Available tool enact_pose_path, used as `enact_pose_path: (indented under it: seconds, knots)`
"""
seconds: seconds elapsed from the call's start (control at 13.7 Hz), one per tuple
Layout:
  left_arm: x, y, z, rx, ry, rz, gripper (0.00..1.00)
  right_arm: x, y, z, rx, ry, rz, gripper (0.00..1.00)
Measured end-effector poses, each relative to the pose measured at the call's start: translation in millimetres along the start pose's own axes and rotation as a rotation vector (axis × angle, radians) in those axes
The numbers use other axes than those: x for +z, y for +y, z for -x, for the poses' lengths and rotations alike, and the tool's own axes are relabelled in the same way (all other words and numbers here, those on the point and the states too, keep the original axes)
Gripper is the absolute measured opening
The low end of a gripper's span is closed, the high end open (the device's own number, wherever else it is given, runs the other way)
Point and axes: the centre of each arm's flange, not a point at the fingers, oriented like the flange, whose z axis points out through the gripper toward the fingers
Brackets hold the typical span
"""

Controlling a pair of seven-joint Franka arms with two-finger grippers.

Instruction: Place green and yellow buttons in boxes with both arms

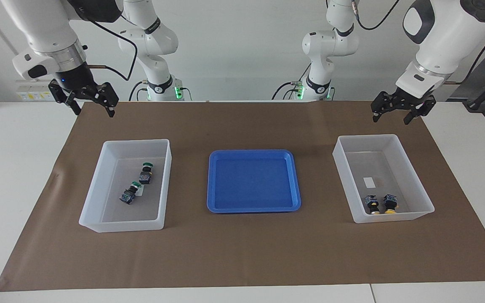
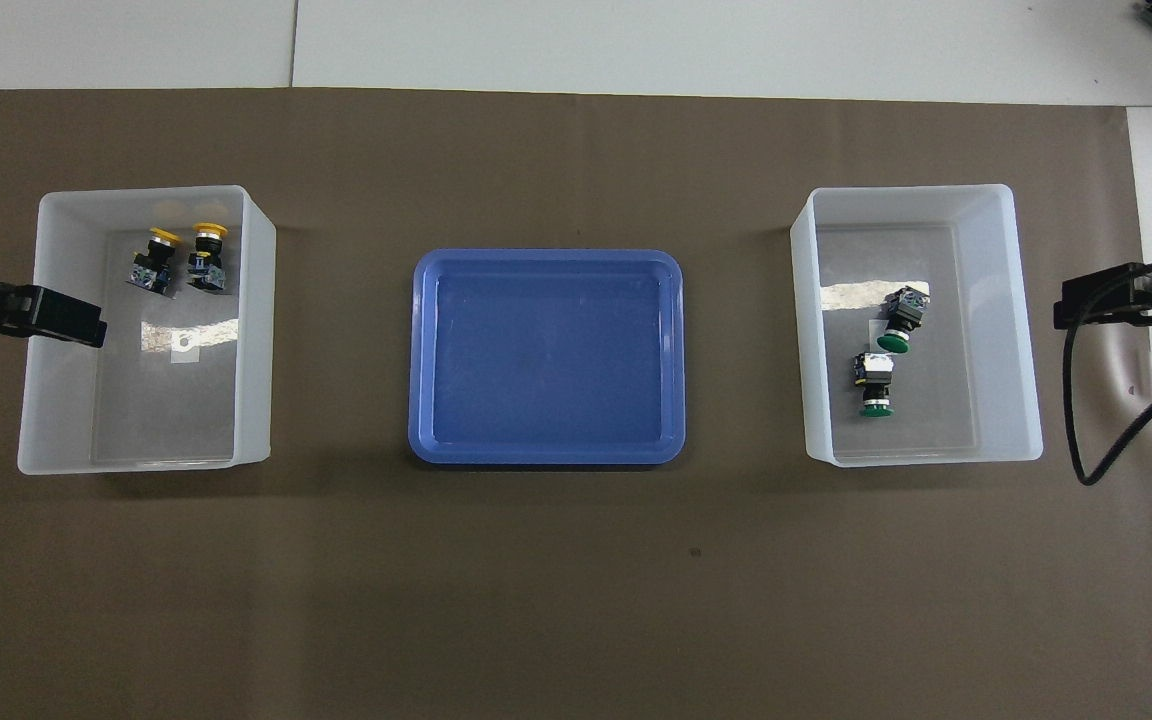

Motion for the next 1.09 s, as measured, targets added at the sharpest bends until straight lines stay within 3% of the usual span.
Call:
enact_pose_path:
  seconds: [0.58, 1.09]
  knots:
    - [0.6, -2.9, 0.5, -0.006, -0.002, 0.0, 1.0, 0.0, -3.9, 0.5, -0.011, 0.0, 0.0, 1.0]
    - [-6.4, -6.2, 6.0, -0.02, 0.002, 0.0, 1.0, 5.0, -1.7, 7.1, -0.072, -0.057, 0.007, 1.0]
